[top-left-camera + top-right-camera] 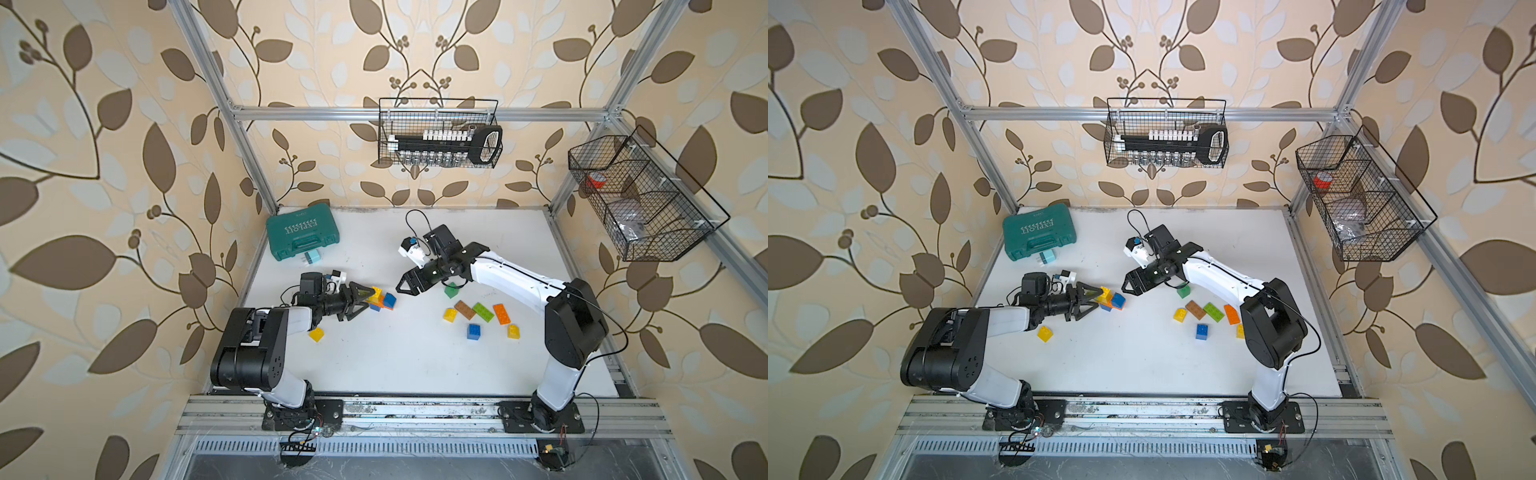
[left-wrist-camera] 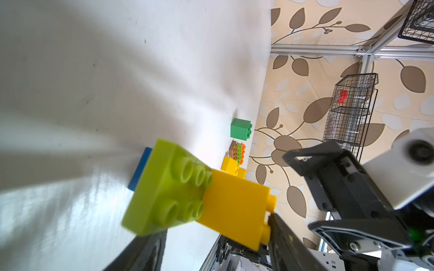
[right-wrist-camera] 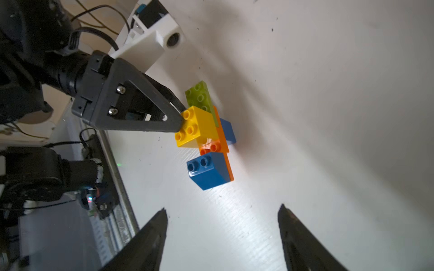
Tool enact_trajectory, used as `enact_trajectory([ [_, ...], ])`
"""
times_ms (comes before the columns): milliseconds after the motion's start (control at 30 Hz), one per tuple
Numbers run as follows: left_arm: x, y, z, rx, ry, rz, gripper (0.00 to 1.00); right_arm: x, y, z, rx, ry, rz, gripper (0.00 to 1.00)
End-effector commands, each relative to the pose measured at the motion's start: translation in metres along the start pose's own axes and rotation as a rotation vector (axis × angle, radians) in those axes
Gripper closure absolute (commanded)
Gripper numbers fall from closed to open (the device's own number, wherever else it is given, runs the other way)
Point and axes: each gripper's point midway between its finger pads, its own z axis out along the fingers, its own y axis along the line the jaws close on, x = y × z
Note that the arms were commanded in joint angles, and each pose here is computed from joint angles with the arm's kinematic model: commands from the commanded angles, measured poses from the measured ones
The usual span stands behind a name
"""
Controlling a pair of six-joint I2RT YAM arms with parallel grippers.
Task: Assemble a fork with lego
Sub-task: Assemble the lego brick with the lego brick.
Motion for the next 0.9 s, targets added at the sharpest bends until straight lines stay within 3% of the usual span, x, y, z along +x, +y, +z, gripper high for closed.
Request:
enact_trajectory([
  [0,0.023,0.082,-0.005,-0.283,-0.034,-0.214,0.32,0.005,0.003,0.008,-0.086,-0.051,0.29,0.23],
  [400,0.02,0.074,-0.007,-0.274,-0.045,-0.202,0.32,0.025,-0.005,0.031,-0.131,-0.171,0.664,0.15],
  [600,0.021,0.076,-0.006,-0.27,-0.043,-0.206,0.32,0.011,0.001,0.035,-0.223,-0.248,0.75,0.11],
  [867,0.021,0.075,-0.005,-0.265,-0.038,-0.204,0.32,0.01,0.014,0.049,-0.307,-0.259,0.8,0.1],
])
